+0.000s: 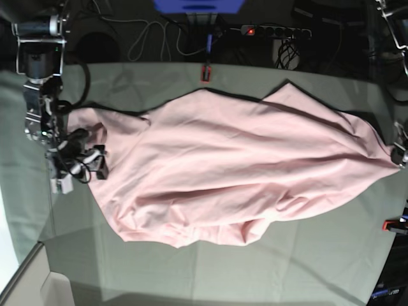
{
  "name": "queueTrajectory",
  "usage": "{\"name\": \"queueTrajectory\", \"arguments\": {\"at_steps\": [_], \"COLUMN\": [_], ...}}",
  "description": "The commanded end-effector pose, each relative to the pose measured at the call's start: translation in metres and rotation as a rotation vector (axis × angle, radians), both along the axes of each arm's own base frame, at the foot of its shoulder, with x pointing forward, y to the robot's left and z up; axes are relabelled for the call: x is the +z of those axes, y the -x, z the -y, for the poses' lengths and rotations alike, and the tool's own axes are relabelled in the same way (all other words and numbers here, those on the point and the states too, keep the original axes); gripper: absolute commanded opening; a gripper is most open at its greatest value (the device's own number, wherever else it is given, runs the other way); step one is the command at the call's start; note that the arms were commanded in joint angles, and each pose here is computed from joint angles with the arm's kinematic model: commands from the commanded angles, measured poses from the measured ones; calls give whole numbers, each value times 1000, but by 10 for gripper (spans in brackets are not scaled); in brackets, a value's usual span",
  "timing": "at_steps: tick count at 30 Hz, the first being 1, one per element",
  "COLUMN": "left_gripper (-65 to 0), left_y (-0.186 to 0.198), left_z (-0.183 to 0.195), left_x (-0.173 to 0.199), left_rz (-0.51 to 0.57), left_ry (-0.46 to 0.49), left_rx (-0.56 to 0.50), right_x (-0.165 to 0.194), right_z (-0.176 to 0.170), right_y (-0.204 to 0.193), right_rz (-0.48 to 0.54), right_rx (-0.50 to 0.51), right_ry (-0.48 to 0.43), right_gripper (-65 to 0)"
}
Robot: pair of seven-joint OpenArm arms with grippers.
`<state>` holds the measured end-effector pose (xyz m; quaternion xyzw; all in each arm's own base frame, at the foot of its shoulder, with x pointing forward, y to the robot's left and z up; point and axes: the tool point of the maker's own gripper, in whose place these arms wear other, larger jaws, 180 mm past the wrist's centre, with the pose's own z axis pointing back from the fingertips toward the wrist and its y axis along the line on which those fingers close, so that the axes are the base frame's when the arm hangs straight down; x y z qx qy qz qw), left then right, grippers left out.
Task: Layout the t-shirt on the table in an organized manner, then fold the t-shirt properly
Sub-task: 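Lift the shirt high with both grippers, stretching it between them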
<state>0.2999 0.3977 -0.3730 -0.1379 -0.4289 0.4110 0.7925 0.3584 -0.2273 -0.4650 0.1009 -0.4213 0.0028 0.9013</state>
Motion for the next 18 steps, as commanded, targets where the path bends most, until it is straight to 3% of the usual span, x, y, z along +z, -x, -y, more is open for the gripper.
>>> {"name": "queueTrajectory", "arguments": {"at_steps": [1, 3, 5, 7, 9, 10, 16, 18], "left_gripper": [-650, -650, -650, -650, -650, -650, -650, -650], "left_y": [-9, -9, -9, -9, -9, -9, -11, -13], "left_z": [-12, -11, -8, -4, -3, -2, -2, -1], "left_x": [22, 21, 18, 14, 14, 13, 15, 16], "left_rz": [53, 53, 51, 52, 52, 52, 58, 65], "left_ry": [-32, -29, -19, -6, -2, -1, 1, 1], "left_rx": [8, 7, 8, 11, 11, 11, 11, 12], "right_x": [11, 7, 3, -1, -7, -4, 34, 45], "right_z": [3, -7, -20, -24, -17, -9, 86, 96], "right_y": [-9, -8, -5, -1, 10, 11, 66, 95], "right_rz": [33, 20, 6, -5, -20, -12, 88, 101], "right_rx": [14, 49, 94, 115, 90, 67, -186, -216], "right_ry": [9, 14, 21, 26, 22, 22, 91, 124], "right_gripper": [-197, -211, -285, -410, -593, -650, -650, -650]}}
